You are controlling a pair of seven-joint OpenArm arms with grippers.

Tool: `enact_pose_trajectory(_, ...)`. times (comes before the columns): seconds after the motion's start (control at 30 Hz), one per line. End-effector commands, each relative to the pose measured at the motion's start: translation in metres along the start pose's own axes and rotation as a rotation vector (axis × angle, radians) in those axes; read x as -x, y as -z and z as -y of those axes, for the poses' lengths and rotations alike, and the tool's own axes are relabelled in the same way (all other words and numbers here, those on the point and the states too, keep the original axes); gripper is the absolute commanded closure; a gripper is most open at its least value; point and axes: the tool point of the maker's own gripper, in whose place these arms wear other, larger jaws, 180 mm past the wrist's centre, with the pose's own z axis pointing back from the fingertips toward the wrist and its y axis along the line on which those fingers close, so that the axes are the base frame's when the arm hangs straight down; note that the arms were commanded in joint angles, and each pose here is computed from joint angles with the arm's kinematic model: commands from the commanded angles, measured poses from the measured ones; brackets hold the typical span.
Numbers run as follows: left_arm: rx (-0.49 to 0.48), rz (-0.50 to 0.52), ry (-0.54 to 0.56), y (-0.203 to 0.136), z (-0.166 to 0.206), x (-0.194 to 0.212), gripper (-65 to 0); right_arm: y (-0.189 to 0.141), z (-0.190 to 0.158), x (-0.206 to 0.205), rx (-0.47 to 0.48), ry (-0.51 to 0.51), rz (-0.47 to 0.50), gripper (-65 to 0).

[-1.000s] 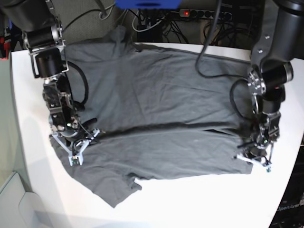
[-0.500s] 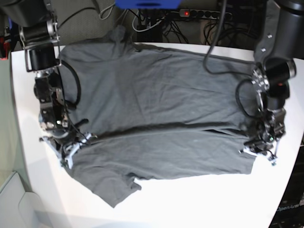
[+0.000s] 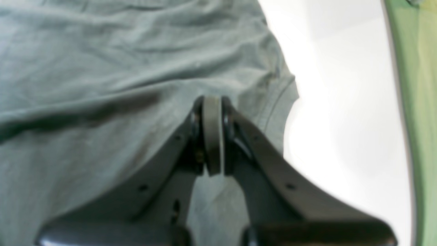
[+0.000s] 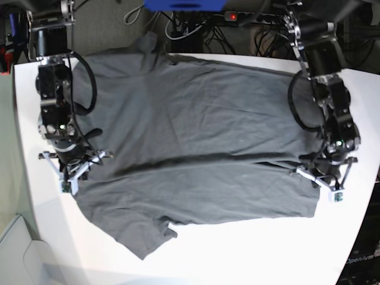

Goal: Layout the t-shirt on the table in an organized manner, then fold the t-shirt properly
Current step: 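Drag both grippers toward the collar, spreading the shirt flat, then release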

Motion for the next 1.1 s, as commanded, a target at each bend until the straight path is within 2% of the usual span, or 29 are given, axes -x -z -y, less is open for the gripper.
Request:
enact_pose_trajectory(0.0, -0.006, 0.043, 0.006, -0.011, -0.005, -0.015, -0.5, -0.007, 0.004, -0.018, 0.003, -0.015, 0.065, 0.0)
enact_pose_trajectory(0.1, -0.008, -0.002, -0.019, -0.034, -0.013, 0.008, -0.5, -0.019, -0.003, -0.007, -0.011, -0.027, 0.06, -3.3)
enact_pose_trajectory(0.37, -0.101, -0.062, -0.087, -0.085, -0.063, 0.063, -1.0, -0.039, -0.014, 0.023, -0.036, -0.032, 0.018, -23.6)
enact_pose_trajectory(0.47, -0.126, -0.089, -0.115, -0.098, -0.072, 0.081, -2.3, -0.045, -0.016, 0.027, -0.043, -0.035, 0.015, -26.4)
enact_pose_trajectory(0.57, -0.159, -0.086, -0.142, -0.112, -0.079, 0.089, -13.3, -0.052, -0.02, 0.028, -0.052, -0.039, 0.021, -26.8)
enact_pose_trajectory(0.67, -0.185, -0.089, -0.16, -0.124, -0.081, 0.097, -33.0, -0.061, -0.023, 0.029, -0.061, -0.046, 0.023, -27.9)
enact_pose_trajectory(0.73, -0.184, -0.108, -0.146, -0.13, -0.079, 0.105, -42.2, -0.067, -0.025, 0.03, -0.066, -0.05, 0.002, -29.1)
enact_pose_trajectory(0.8, -0.174, -0.125, -0.129, -0.134, -0.08, 0.111, -43.2, -0.075, -0.022, 0.039, -0.058, -0.042, -0.035, -30.3)
enact_pose_trajectory(0.93, -0.13, -0.146, -0.06, -0.135, -0.077, 0.117, -43.2, -0.089, -0.015, 0.044, -0.024, 0.022, -0.046, -32.2)
enact_pose_trajectory(1.07, -0.174, -0.172, 0.008, -0.145, -0.098, 0.121, -43.3, -0.099, -0.01, 0.058, -0.003, 0.053, -0.074, -33.3)
